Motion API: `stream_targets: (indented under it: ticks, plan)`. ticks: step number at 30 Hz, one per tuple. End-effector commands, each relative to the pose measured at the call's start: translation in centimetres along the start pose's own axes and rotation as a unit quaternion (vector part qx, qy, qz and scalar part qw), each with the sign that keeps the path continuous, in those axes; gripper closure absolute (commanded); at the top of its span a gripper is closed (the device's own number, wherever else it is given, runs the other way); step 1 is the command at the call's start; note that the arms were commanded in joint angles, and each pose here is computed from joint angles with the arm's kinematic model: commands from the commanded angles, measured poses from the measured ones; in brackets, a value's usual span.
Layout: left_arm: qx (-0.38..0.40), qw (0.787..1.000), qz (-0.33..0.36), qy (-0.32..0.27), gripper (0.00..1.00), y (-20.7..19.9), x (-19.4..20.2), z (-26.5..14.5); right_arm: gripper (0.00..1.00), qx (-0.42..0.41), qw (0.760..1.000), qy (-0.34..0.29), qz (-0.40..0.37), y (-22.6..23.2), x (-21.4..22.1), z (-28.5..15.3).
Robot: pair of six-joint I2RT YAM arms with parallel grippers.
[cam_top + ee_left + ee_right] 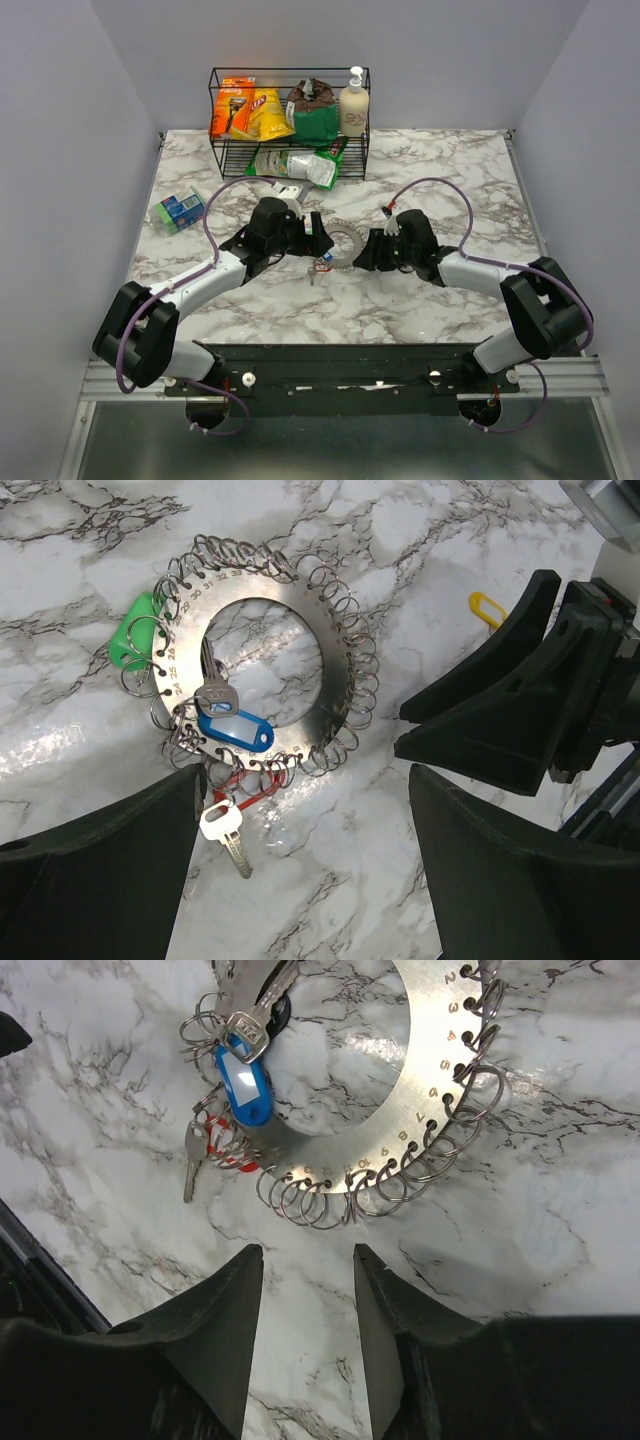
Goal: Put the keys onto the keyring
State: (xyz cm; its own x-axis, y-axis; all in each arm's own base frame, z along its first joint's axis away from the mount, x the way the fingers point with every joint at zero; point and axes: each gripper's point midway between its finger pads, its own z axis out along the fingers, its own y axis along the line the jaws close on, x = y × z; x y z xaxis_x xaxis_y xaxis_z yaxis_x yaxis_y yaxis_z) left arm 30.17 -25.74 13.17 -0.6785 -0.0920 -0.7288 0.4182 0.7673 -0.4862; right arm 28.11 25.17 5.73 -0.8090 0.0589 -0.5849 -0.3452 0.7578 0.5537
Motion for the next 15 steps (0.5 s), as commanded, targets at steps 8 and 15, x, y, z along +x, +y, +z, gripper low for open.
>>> stream_targets:
  ticks: [8, 15]
  plan:
    - [0.013, 1.000, 0.009, -0.017, 0.08, -1.1, -1.1, -0.4, 0.60, 0.017, 1.000, -0.010, 0.008, -0.9, 0.2, 1.3]
    - [0.018, 1.000, 0.008, -0.017, 0.08, -1.5, -1.5, -0.6, 0.61, 0.028, 1.000, 0.003, 0.012, -1.5, 0.7, 1.9]
